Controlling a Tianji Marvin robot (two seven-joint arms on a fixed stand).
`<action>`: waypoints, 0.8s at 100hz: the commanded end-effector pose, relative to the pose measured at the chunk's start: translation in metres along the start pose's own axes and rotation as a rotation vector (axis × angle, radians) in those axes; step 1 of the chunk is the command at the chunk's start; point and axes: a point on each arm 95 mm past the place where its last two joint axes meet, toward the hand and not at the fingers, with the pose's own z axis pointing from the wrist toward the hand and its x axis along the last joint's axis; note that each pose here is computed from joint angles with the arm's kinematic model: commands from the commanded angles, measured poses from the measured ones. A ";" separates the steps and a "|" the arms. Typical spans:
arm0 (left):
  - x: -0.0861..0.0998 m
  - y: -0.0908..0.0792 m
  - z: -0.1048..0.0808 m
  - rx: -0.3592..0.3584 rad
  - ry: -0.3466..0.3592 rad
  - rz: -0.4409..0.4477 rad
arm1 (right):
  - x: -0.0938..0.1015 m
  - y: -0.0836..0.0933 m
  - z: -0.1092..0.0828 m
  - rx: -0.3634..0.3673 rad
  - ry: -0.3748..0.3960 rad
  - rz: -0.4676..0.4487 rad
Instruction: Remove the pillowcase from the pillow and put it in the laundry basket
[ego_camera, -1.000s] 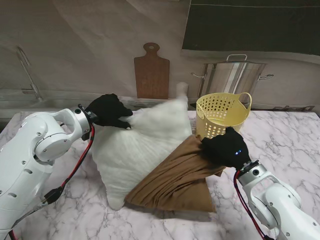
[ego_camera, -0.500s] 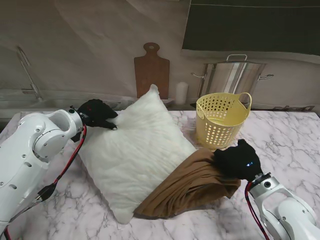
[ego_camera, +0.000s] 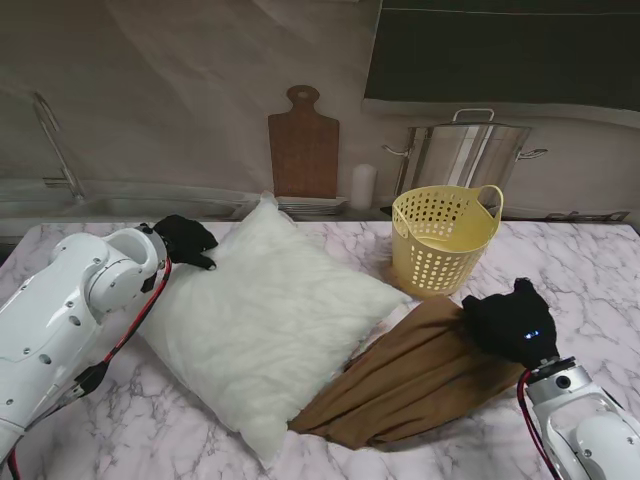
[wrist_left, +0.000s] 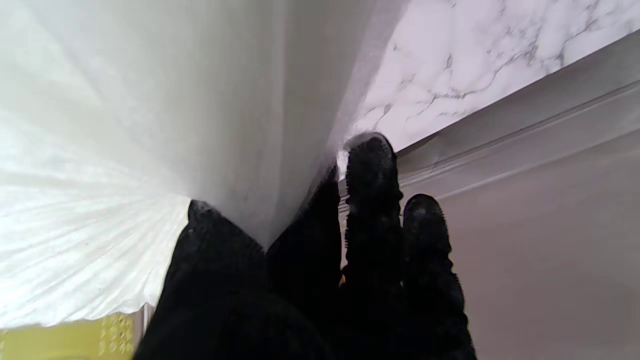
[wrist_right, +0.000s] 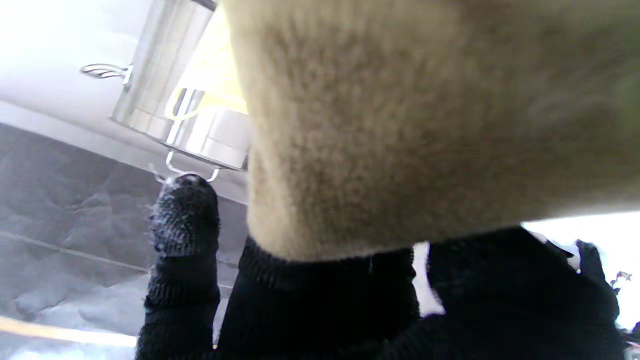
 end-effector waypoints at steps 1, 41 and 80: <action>-0.008 0.003 0.002 -0.037 -0.027 -0.004 | -0.007 0.002 -0.006 0.002 -0.023 -0.033; -0.003 0.002 -0.003 -0.059 -0.040 -0.019 | -0.004 0.003 -0.009 -0.014 -0.044 0.033; 0.031 -0.017 -0.023 0.127 -0.027 -0.024 | 0.050 0.004 0.021 0.023 0.141 0.307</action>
